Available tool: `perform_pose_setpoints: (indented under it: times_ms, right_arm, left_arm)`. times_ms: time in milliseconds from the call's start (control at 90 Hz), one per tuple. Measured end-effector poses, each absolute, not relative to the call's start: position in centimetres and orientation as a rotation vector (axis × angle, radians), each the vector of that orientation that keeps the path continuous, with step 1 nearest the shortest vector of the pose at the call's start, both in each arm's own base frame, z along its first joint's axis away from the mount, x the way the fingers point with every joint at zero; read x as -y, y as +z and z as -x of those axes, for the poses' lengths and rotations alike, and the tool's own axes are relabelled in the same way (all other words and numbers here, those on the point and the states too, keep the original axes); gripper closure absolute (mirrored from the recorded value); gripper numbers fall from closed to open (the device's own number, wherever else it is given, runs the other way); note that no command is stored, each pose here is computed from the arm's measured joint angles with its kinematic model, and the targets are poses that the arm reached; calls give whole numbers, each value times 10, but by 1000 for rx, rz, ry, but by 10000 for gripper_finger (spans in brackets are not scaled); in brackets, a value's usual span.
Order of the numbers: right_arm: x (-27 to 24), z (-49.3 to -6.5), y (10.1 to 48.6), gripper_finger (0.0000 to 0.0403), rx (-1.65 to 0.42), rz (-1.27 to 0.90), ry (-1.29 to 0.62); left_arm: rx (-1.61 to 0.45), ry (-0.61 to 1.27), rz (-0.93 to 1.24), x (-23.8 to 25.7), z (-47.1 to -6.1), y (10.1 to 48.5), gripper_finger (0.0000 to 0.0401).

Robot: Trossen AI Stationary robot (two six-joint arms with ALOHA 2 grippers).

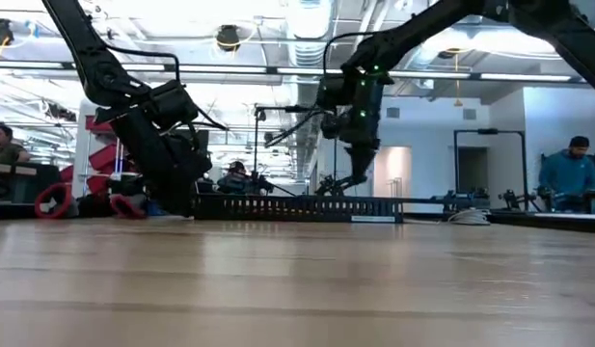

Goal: Ziptie cables
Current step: Close the black cable duct

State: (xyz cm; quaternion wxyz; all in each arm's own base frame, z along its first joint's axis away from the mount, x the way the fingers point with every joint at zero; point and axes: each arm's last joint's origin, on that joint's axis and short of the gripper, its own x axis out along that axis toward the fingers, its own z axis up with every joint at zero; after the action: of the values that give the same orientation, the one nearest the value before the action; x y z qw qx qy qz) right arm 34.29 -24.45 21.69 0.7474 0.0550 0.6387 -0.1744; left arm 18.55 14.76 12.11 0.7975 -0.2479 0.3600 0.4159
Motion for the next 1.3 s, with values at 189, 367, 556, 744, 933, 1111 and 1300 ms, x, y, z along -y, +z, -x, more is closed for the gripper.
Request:
perform_pose_setpoints:
  times_ms: [189,367,556,744,933,1111,1300]
  right_arm:
    - [245,-330,192,403,-1459,-178,-403]
    - [238,-333,180,403,-1410,-180,-358]
    - [235,-339,178,403,-1361,-187,-324]
    - [235,-342,178,403,-1329,-196,-301]
    - [237,-347,178,403,-1257,-214,-262]
    - [238,-350,182,403,-1220,-186,-218]
    - [240,-360,197,403,-1153,-160,-141]
  left_arm:
    - [-773,898,535,-148,-185,121,401]
    - [-767,887,540,-148,-186,121,401]
    - [-764,893,541,-148,-185,121,401]
    - [-753,889,541,-148,-186,121,401]
    - [-750,883,538,-148,-186,121,401]
    - [-752,880,538,-148,-186,121,401]
    - [-719,848,537,-149,-190,125,401]
